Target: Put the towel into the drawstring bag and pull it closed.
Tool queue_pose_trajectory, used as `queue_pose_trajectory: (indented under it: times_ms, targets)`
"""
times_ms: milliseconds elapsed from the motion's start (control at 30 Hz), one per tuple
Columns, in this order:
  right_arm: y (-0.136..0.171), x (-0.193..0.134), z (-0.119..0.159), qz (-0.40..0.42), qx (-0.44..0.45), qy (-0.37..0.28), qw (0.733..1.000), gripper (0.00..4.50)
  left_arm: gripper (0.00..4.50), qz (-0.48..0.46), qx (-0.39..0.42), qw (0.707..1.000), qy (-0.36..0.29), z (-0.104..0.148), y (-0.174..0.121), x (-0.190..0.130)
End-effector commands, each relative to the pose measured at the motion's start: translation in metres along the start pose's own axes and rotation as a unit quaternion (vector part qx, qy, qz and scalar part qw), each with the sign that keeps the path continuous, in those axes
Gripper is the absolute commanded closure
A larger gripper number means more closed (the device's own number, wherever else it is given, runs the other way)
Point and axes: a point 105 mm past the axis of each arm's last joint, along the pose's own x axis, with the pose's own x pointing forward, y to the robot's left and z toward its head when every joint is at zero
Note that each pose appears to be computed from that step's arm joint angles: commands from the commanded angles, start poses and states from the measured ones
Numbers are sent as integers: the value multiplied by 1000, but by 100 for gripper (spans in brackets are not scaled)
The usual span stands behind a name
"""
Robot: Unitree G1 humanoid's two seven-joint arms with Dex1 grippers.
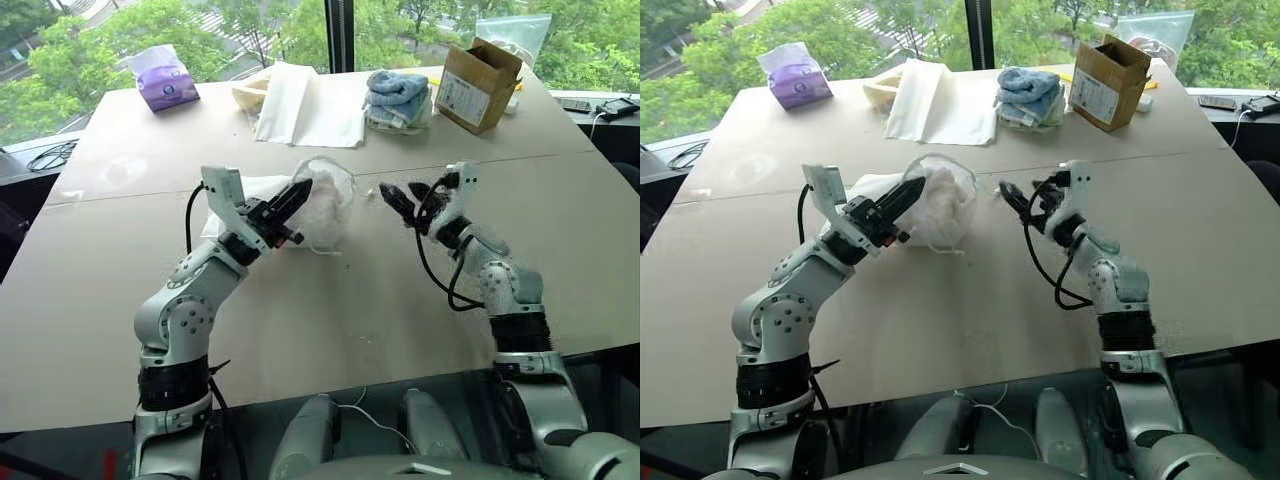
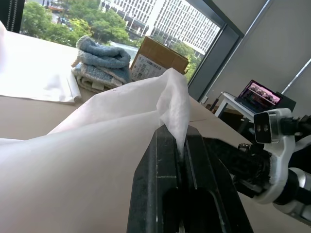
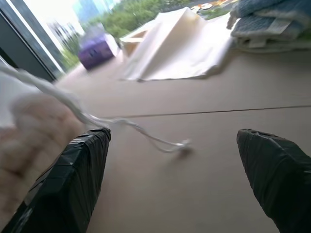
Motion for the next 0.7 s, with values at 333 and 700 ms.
queue_pose_trajectory:
  times_ms: [333,700]
  targets:
    - [54,52,-3,163,-277,-8,947,8,450,-31,15,999,-7,16,-9,-8]
    - [41,78,17,81,-171,-14,982,8,450,-31,16,999,-4,18,-12,-15]
